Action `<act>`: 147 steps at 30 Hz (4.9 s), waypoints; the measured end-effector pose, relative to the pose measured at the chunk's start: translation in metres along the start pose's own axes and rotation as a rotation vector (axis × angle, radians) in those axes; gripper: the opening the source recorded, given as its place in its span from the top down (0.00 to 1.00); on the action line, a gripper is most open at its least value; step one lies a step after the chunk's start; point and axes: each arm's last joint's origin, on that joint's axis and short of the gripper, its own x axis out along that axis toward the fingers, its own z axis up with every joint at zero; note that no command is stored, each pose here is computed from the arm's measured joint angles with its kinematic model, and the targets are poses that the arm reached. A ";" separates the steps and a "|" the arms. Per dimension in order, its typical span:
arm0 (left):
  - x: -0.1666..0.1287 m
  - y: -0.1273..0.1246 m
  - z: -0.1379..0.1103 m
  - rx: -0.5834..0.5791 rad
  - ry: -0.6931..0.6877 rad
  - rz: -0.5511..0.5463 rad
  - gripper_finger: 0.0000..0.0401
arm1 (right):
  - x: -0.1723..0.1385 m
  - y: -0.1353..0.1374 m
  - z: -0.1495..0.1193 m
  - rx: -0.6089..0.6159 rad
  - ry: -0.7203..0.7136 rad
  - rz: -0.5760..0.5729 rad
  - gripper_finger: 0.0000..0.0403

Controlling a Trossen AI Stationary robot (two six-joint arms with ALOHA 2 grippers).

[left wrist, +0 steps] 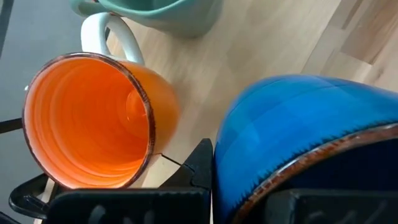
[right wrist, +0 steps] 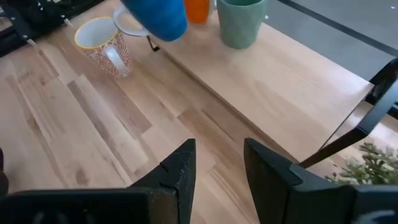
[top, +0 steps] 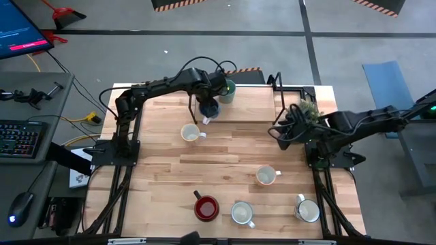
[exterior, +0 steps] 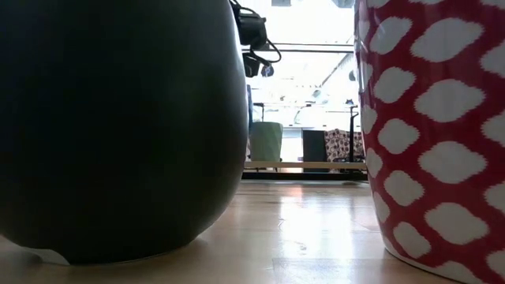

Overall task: Place coffee mugs
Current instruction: Put the blue mug on the shelf

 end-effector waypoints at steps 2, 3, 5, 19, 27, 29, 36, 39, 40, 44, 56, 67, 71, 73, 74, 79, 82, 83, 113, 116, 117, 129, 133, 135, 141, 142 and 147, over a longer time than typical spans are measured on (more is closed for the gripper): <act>0.000 0.002 0.000 -0.007 0.002 0.001 0.99 | 0.002 0.000 -0.001 -0.002 -0.001 0.001 0.72; 0.001 0.003 0.000 -0.014 0.004 0.003 0.99 | 0.003 0.001 -0.002 0.001 -0.003 0.006 0.72; 0.001 0.006 -0.001 -0.030 0.005 0.020 0.99 | 0.003 0.002 -0.002 0.005 -0.001 0.017 0.72; 0.001 0.009 -0.001 -0.043 0.015 0.038 0.99 | 0.004 0.003 -0.001 0.009 -0.002 0.032 0.72; 0.006 -0.005 0.003 0.063 0.001 0.070 0.99 | 0.004 0.003 -0.001 0.008 -0.012 0.021 0.72; 0.007 -0.006 0.004 0.060 -0.006 0.069 0.99 | 0.004 0.003 -0.001 0.009 -0.012 0.021 0.72; 0.007 -0.005 0.005 0.109 -0.009 0.081 0.99 | 0.003 0.003 0.000 0.014 -0.018 0.027 0.72; 0.008 -0.007 0.005 0.120 -0.009 0.079 0.99 | 0.003 0.004 0.000 0.019 -0.023 0.031 0.72; 0.010 -0.008 0.006 0.099 -0.011 0.079 0.99 | 0.003 0.004 0.000 0.019 -0.024 0.032 0.72; 0.015 -0.012 0.008 0.076 -0.007 0.075 0.99 | 0.003 0.004 0.000 0.021 -0.026 0.034 0.72; 0.032 -0.020 0.012 0.127 0.016 0.095 0.99 | 0.003 0.004 0.000 0.027 -0.026 0.034 0.72; 0.032 -0.018 0.011 0.162 0.026 0.096 0.99 | 0.003 0.005 0.001 0.033 -0.030 0.039 0.72; 0.032 -0.018 0.011 0.141 0.024 0.096 0.99 | 0.003 0.005 0.001 0.033 -0.030 0.039 0.72; 0.033 -0.017 0.011 0.121 0.024 0.096 0.99 | 0.003 0.005 0.001 0.033 -0.029 0.040 0.72; 0.033 -0.017 0.011 0.119 0.024 0.096 0.99 | 0.003 0.005 0.001 0.033 -0.029 0.040 0.72; 0.033 -0.017 0.011 0.115 0.024 0.096 0.98 | 0.003 0.005 0.001 0.026 -0.029 0.040 0.72; 0.033 -0.017 0.011 0.116 0.025 0.092 0.97 | 0.003 0.005 0.001 0.026 -0.028 0.041 0.72; 0.033 -0.017 0.011 0.115 0.025 0.092 0.97 | 0.003 0.005 0.001 0.026 -0.027 0.042 0.72; 0.032 -0.018 0.016 0.099 -0.028 0.053 0.78 | 0.003 0.006 0.000 0.028 0.005 0.075 0.72; 0.032 -0.018 0.017 0.097 -0.039 0.055 0.76 | 0.003 0.006 0.000 0.028 0.007 0.077 0.72; 0.032 -0.018 0.017 0.098 -0.038 0.055 0.76 | 0.003 0.006 0.000 0.028 0.008 0.079 0.72; 0.032 -0.015 0.022 0.083 -0.082 0.104 0.72 | 0.003 0.006 -0.001 0.030 0.033 0.104 0.72; 0.033 -0.013 0.022 0.077 -0.085 0.125 0.71 | 0.003 0.006 -0.001 0.030 0.035 0.106 0.72; 0.033 -0.012 0.022 0.077 -0.083 0.149 0.71 | 0.003 0.007 -0.001 0.030 0.038 0.109 0.72; 0.032 -0.012 0.022 0.077 -0.082 0.157 0.71 | 0.003 0.007 -0.001 0.023 0.038 0.109 0.72; 0.031 -0.012 0.023 0.077 -0.081 0.157 0.71 | 0.003 0.007 -0.001 0.023 0.038 0.109 0.72; 0.012 -0.008 0.031 0.060 -0.139 0.160 0.71 | 0.003 0.007 -0.001 0.022 0.038 0.108 0.72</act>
